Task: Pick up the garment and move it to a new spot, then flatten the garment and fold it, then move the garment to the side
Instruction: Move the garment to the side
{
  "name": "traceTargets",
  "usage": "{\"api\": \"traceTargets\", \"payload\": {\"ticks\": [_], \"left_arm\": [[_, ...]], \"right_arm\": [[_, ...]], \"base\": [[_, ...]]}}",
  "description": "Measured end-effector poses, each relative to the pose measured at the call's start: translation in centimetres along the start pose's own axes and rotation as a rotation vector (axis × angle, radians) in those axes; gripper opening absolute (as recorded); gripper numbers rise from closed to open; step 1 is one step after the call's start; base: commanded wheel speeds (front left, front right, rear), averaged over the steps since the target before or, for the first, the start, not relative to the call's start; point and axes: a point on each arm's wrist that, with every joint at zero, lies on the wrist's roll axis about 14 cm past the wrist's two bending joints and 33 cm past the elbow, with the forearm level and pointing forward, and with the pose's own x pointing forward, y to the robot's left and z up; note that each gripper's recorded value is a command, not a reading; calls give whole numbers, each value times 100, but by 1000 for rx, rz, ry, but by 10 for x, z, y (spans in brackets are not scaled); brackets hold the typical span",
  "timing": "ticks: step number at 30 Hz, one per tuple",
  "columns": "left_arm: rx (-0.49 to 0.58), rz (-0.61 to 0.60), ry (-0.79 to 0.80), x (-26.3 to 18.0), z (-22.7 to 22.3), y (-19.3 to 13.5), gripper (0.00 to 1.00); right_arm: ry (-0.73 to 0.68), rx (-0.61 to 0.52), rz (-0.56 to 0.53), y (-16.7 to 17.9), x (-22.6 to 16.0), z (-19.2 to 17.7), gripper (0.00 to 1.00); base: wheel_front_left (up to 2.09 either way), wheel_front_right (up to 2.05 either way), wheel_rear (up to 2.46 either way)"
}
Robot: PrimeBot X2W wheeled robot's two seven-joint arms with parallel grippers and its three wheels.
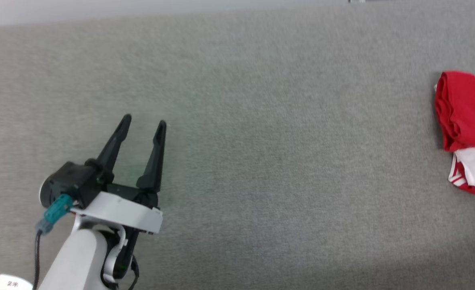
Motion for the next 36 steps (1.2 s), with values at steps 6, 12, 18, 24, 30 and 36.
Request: {"api": "traceTargets", "payload": {"ticks": [6,12,18,24,30,36], "left_arm": [[13,97,-45,-27,22,20,100],[60,212,-64,-64,38,50,100],[147,284,-91,-95,61,70,100],[177,332,-69,-127,61,78,100],[198,379,-45,-156,56,84,100],[172,413,-53,-173,56,86,100]], "right_arm": [[-107,14,164,63,-12,24,100],[-142,13,372,146,-36,22,100],[-223,42,513,197,-66,38,100],[-321,103,564,210,-96,49,100],[-360,176,538,195,-117,41,100],[-358,227,479,171,-134,26,100]], "base": [[0,0,0],[0,0,0],[0,0,0],[0,0,0],[0,0,0],[0,0,0]]}}
